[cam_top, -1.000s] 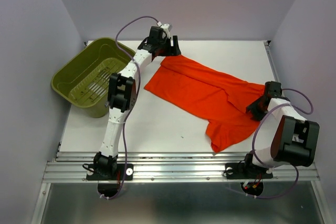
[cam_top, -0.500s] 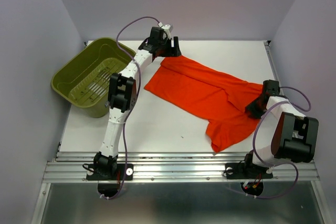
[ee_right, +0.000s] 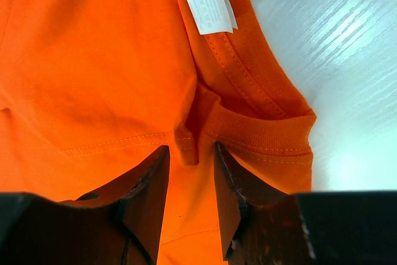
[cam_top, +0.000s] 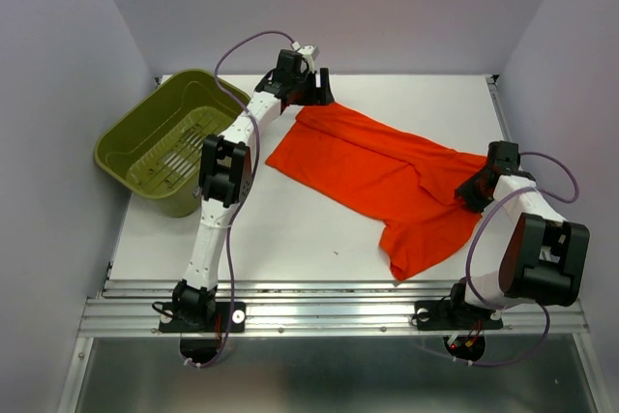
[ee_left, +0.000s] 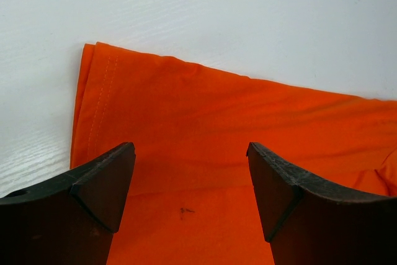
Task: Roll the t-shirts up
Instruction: Fold the T-shirt at the center of the board.
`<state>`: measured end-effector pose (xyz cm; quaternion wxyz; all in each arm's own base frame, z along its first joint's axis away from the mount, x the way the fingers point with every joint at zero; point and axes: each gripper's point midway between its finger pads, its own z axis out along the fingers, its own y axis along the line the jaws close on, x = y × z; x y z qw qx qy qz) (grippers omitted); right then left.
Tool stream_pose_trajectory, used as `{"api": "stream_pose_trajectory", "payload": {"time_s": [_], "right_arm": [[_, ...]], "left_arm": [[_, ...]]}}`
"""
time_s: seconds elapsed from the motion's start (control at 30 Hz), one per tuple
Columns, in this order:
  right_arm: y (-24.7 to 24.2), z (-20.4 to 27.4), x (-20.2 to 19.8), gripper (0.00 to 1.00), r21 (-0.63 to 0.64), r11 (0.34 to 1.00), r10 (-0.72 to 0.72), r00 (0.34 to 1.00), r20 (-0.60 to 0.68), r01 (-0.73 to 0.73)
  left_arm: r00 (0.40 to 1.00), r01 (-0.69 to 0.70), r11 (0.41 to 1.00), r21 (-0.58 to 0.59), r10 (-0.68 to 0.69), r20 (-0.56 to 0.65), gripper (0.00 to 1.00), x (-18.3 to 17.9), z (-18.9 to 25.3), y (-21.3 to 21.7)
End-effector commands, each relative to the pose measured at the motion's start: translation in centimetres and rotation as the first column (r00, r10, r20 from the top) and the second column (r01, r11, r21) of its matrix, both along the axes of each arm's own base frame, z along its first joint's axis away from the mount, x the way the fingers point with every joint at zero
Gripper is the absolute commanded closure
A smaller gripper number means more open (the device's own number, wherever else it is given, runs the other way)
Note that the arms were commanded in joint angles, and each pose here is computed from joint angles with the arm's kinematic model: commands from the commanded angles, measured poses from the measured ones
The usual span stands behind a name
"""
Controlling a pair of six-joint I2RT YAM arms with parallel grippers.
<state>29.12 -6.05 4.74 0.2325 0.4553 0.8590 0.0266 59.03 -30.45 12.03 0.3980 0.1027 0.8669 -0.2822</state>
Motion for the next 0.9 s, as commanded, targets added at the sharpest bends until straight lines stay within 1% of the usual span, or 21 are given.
{"api": "stream_pose_trajectory", "payload": {"time_s": [0.0, 0.13, 0.27, 0.37, 0.5, 0.63, 0.73, 0.8, 0.87], "right_arm": [[-0.5, 0.8, 1.2, 0.60, -0.027, 1.000, 0.006, 1.000, 0.019, -0.006], [-0.3, 0.8, 0.8, 0.59, -0.023, 1.000, 0.016, 1.000, 0.003, -0.016], [-0.3, 0.2, -0.9, 0.55, -0.034, 0.999, 0.007, 0.999, -0.051, -0.009], [-0.1, -1.1, -2.8, 0.52, -0.032, 0.999, -0.001, 0.994, -0.109, -0.002], [0.0, -1.4, -3.6, 0.52, -0.031, 0.999, -0.012, 0.992, -0.122, 0.008], [-0.4, 1.0, -2.1, 0.50, -0.050, 0.999, 0.000, 0.998, -0.059, -0.003], [-1.0, 3.3, -0.1, 0.49, -0.070, 0.998, 0.000, 1.000, 0.005, 0.001], [-1.2, 3.9, 0.9, 0.49, -0.077, 0.997, 0.003, 1.000, 0.029, -0.001], [-1.4, 3.5, 1.9, 0.51, -0.073, 0.997, 0.002, 0.999, 0.032, 0.000]], "left_arm": [[0.998, 0.014, 1.000, -0.004, -0.014, 0.066, 0.16, -0.2, 3.6, 0.1], [0.998, 0.013, 1.000, -0.001, -0.013, 0.064, 0.16, -0.2, 3.5, 0.2], [0.998, 0.013, 1.000, -0.005, -0.013, 0.067, 0.16, -0.1, 3.5, 0.1], [0.998, 0.014, 1.000, -0.007, -0.014, 0.069, 0.16, 0.0, 3.6, 0.0], [0.998, 0.013, 1.000, 0.000, -0.013, 0.068, 0.16, -0.1, 3.6, 0.2], [0.998, 0.010, 1.000, 0.008, -0.010, 0.068, 0.16, -0.2, 3.6, 0.3], [0.997, 0.008, 1.000, 0.009, -0.008, 0.074, 0.16, -0.2, 3.9, 0.3], [0.997, 0.006, 1.000, 0.009, -0.007, 0.076, 0.16, -0.2, 4.0, 0.3], [0.997, 0.007, 1.000, 0.010, -0.008, 0.076, 0.16, -0.1, 4.0, 0.4]]}}
